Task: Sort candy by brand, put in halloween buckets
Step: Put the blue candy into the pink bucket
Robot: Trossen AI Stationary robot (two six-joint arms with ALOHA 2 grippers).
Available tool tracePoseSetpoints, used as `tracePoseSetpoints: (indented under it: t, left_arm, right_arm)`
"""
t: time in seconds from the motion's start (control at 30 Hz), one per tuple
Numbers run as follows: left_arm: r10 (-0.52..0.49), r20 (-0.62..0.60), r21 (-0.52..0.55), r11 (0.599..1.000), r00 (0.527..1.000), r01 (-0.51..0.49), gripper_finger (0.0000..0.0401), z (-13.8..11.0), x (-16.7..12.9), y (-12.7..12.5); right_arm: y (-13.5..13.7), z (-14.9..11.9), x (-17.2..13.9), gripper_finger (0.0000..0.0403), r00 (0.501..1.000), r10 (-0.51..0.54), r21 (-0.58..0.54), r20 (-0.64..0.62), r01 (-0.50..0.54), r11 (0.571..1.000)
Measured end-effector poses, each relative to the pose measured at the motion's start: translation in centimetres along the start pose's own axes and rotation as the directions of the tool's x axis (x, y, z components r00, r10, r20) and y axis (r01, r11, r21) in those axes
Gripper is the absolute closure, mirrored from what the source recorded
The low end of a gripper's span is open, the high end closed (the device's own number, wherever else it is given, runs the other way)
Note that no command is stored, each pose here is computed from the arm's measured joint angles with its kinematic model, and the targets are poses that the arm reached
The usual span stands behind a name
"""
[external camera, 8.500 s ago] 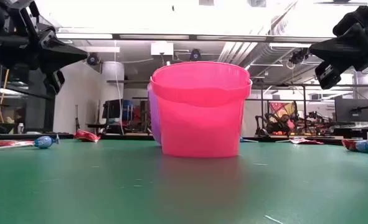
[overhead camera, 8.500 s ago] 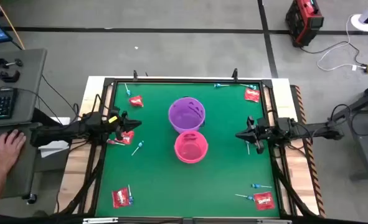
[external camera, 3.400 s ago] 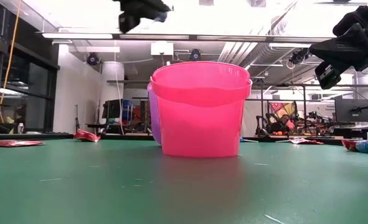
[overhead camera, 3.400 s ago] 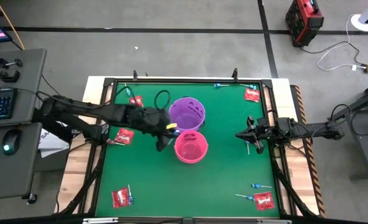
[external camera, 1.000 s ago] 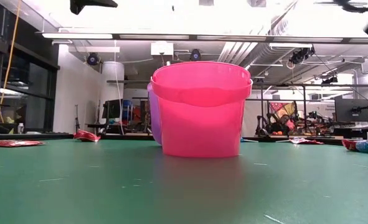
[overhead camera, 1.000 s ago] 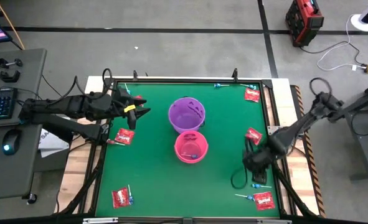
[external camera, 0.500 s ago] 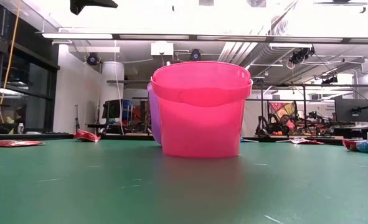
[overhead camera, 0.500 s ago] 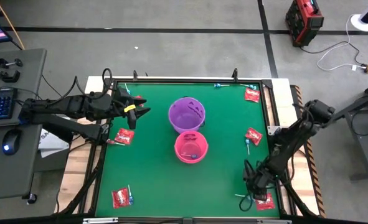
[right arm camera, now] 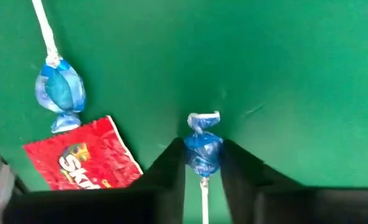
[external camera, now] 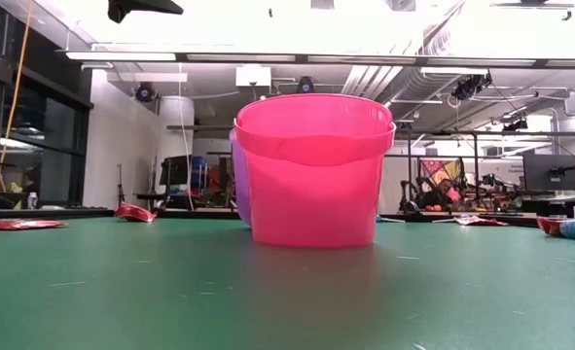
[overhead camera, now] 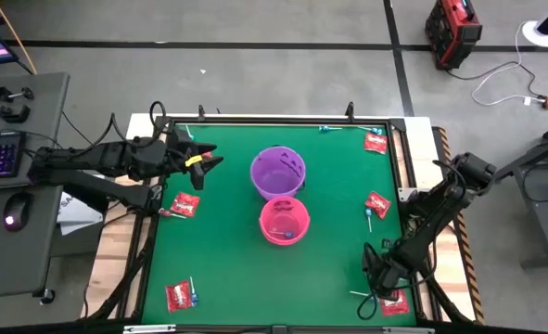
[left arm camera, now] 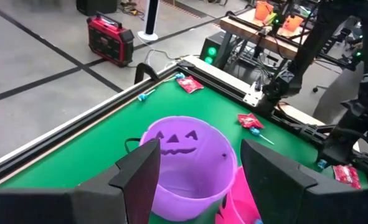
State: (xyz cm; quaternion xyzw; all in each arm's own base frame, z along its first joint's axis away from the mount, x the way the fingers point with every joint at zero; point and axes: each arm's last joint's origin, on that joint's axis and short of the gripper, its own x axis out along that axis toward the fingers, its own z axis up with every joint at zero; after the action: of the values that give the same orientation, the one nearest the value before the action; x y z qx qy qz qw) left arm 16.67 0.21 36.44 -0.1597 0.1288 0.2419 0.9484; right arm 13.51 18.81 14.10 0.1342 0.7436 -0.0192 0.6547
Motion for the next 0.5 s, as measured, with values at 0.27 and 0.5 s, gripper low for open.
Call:
tracePoseSetpoints:
  t: [0.27, 0.5]
  left_arm:
    - [-0.012, 0.069, 0.017, 1.0, 0.998, 0.011, 0.0188, 0.7, -0.6, 0.1]
    - [0.015, 0.15, 0.055, 0.998, 0.989, -0.024, 0.0188, 1.6, -0.8, 0.4]
  right_arm:
    - [1.2, 1.0, -6.1, 0.0354, 0.982, -0.112, -0.026, 0.151, 0.118, 0.993]
    - [-0.6, 5.2, -14.8, 0.0367, 0.809, -0.19, 0.075, 0.556, 0.179, 0.981]
